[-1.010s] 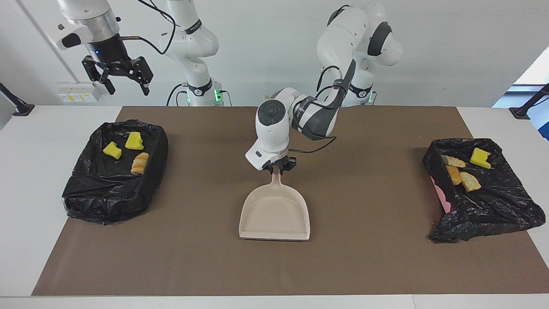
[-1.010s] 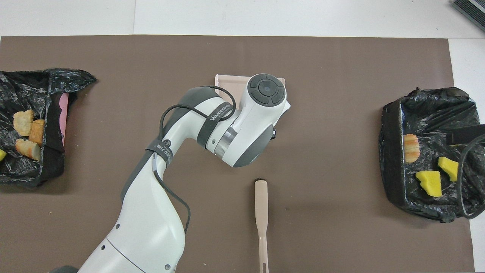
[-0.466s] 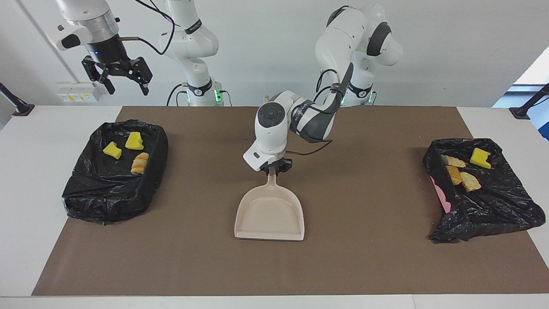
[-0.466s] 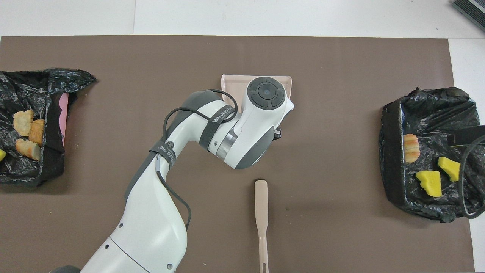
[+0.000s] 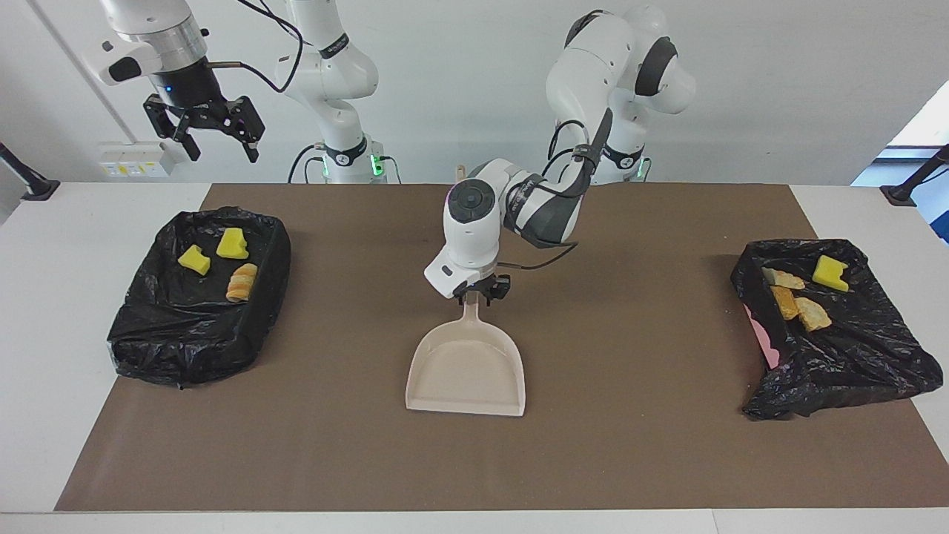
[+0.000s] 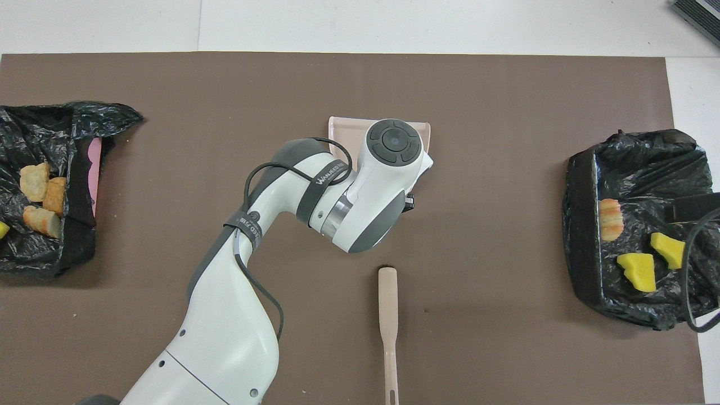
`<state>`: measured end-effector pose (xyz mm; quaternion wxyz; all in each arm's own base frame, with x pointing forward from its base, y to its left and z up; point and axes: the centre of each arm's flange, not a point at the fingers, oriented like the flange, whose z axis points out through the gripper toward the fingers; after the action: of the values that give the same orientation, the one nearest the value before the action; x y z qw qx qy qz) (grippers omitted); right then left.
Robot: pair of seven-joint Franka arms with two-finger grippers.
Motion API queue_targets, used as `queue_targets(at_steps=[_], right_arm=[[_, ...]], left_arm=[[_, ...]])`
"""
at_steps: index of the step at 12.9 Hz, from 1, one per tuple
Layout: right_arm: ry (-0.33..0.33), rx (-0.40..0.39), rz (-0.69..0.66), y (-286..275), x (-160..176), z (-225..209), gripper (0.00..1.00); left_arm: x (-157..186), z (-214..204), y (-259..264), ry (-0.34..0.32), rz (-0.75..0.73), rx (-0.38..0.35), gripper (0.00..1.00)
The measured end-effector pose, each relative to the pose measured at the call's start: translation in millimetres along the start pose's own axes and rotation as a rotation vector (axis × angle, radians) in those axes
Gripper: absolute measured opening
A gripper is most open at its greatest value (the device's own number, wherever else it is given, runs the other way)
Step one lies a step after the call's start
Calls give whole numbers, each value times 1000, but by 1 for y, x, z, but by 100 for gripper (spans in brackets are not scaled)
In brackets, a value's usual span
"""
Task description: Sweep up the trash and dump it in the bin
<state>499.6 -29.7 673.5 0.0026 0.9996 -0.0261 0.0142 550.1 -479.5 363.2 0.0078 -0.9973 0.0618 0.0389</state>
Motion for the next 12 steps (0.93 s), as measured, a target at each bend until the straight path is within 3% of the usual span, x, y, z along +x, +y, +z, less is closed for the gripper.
queue_targets(at_steps=[2,3,8,12], right_arm=[[-2,0,3,-1,0,1,100],[-3,0,11,-1,0,1,100],[-4,-1,10,-11,0,2,100],[-4,-1,8,-12,0,2,100]], left_arm=[[0,-32,-18,32,-20,-11,97],[-2,-49,-35,43,-37,-15,100],[-13,-144,-164,108,-24,-40,100],[-52,-231,-254,152,48,-42,100]])
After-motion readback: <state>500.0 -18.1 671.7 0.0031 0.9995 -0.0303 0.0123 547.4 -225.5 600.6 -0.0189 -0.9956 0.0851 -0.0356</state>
